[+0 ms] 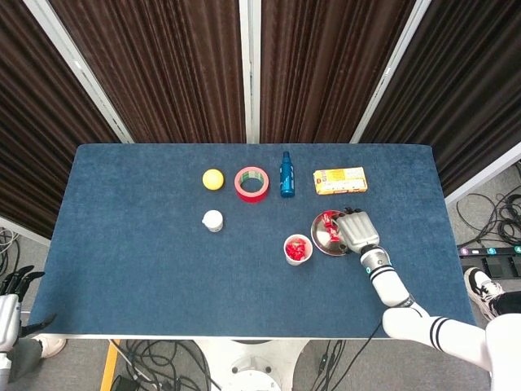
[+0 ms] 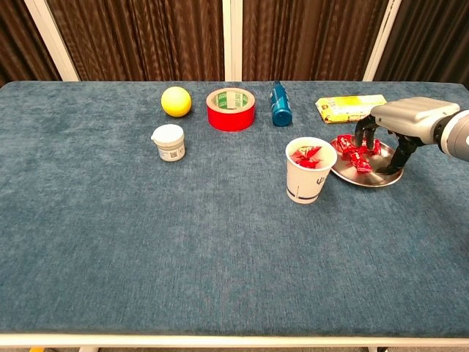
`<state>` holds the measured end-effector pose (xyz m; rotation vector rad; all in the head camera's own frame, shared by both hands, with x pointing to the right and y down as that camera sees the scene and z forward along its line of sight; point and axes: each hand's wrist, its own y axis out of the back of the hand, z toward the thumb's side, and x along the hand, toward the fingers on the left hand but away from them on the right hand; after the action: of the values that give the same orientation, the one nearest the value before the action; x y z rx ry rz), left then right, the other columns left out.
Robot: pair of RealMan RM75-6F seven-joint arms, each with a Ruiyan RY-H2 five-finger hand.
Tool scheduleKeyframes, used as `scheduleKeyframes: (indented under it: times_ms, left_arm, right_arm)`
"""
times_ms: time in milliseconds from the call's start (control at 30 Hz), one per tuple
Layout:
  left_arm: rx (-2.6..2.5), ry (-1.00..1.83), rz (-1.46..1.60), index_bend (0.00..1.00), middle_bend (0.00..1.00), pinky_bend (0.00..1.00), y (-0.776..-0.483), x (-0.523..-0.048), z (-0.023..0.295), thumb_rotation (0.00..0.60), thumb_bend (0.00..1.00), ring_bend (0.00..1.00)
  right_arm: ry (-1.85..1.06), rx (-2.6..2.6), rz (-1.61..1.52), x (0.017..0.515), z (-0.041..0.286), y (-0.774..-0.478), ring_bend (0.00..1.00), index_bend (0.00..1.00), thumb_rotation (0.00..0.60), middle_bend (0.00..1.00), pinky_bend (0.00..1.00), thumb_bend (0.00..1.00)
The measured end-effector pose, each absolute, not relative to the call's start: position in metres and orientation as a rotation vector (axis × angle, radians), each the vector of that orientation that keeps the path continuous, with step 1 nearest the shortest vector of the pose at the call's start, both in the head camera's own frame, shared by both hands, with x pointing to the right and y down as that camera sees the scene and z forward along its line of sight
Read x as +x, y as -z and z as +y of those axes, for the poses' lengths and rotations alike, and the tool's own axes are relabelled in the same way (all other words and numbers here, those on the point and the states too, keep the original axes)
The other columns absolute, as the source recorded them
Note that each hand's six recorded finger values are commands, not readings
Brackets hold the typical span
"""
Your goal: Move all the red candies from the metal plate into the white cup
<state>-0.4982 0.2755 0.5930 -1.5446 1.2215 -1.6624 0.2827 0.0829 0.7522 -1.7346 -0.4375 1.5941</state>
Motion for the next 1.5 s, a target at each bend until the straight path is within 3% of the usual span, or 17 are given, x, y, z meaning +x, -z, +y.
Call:
scheduleKeyframes:
  times_ms: [500,700,833,1267,1500]
  left_arm:
    - [-1.536,1.675,1.228,0.30,0.25,0.28,-0.592,-0.501,0.278,0.600,0.09,0.17]
    - [-1.541,1.673,1.228,0.30,0.25,0.28,-0.593,-0.501,0.278,0.600,0.09,0.17]
    - [-1.548,1.669,1.228,0.30,0.25,0.28,-0.594,-0.500,0.277,0.600,0.09,0.17]
    - [-1.546,1.672,1.230,0.30,0.25,0.28,-0.593,-0.501,0.278,0.600,0.09,0.17]
    - [-1.549,1.667,1.227,0.30,0.25,0.28,-0.594,-0.500,0.277,0.600,0.09,0.17]
  right_arm:
    - [-1.539,-1.809,-0.430,0.251,0.087,-0.761,0.17,0.35,0.600,0.37,0.27,0.17]
    - [-1.542,-1.792,-0.447,0.262,0.086,-0.754,0.17,0.35,0.600,0.37,0.27,0.17]
    - [-1.570,-1.769,-0.455,0.272,0.084,-0.754,0.17,0.36,0.600,0.38,0.27,0.11]
    - [-1.603,-1.750,-0.464,0.270,0.080,-0.767,0.20,0.49,0.600,0.44,0.27,0.15]
    - [-1.615,-1.729,-0.455,0.273,0.079,-0.767,0.20,0.50,0.600,0.44,0.27,0.15]
